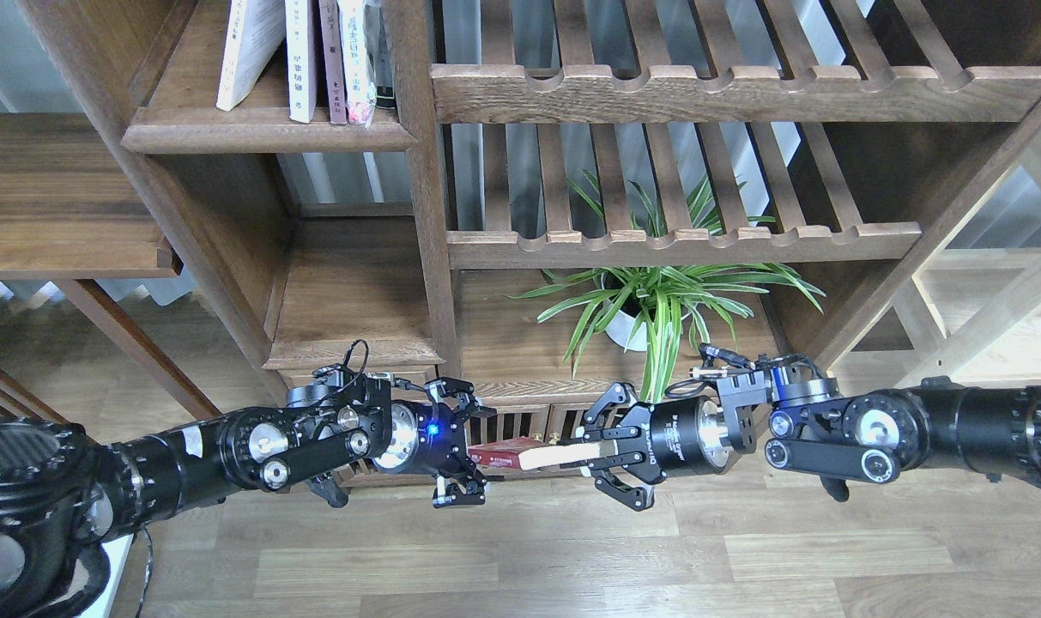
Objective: Organize books on shelf
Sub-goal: 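Bring the red book to the left gripper and grasp it with the left gripper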
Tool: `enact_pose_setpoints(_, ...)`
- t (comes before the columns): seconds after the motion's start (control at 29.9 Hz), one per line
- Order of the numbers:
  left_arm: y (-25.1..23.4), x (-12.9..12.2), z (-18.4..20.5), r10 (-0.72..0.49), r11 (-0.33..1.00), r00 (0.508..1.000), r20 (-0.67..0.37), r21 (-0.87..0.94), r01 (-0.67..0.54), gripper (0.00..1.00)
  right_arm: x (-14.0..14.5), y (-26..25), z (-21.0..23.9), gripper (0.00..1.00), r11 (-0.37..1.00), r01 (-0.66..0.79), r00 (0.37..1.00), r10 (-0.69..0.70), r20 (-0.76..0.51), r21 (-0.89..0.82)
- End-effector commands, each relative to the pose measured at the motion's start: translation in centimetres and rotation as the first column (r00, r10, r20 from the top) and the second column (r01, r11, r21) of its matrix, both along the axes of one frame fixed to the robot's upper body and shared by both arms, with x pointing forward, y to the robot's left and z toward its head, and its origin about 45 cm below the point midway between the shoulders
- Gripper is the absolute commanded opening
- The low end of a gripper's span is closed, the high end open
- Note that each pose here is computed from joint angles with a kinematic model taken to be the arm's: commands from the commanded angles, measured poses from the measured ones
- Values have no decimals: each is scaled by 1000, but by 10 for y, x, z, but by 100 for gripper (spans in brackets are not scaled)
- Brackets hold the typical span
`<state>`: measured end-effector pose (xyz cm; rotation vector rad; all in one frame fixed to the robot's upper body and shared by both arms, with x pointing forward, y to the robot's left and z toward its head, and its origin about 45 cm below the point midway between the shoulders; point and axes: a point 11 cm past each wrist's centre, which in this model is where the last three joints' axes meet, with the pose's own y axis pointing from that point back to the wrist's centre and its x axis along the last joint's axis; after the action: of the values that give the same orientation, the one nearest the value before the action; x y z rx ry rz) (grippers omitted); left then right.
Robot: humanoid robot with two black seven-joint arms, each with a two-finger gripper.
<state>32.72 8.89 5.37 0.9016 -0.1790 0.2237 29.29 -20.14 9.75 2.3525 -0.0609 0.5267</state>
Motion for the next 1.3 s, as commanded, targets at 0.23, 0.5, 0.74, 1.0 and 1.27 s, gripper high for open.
enact_pose_setpoints(0.23,-10,4,10,16,994,1000,14,-105,-14,51,1,1,1,4,1000,-4,1000,4,4,0)
enact_pose_setpoints(0.5,-7,1,5,18,997,1000,9,-81,-18,8,1,0,1,4,1000,-2,1000,2,4,-3)
enact_pose_setpoints(0.74,-5,-1,2,8,998,1000,17,-64,-7,0,0,-2,0,5,1000,-3,1000,3,0,-9)
enact_pose_setpoints(1.0,-6,-2,3,4,997,1000,14,-79,-3,0,4,-5,2,42,997,69,996,-68,-49,16)
enact_pose_setpoints(1.27,-8,-2,5,10,995,1000,5,-95,-10,0,1,-30,-15,100,986,169,981,-169,-94,-9)
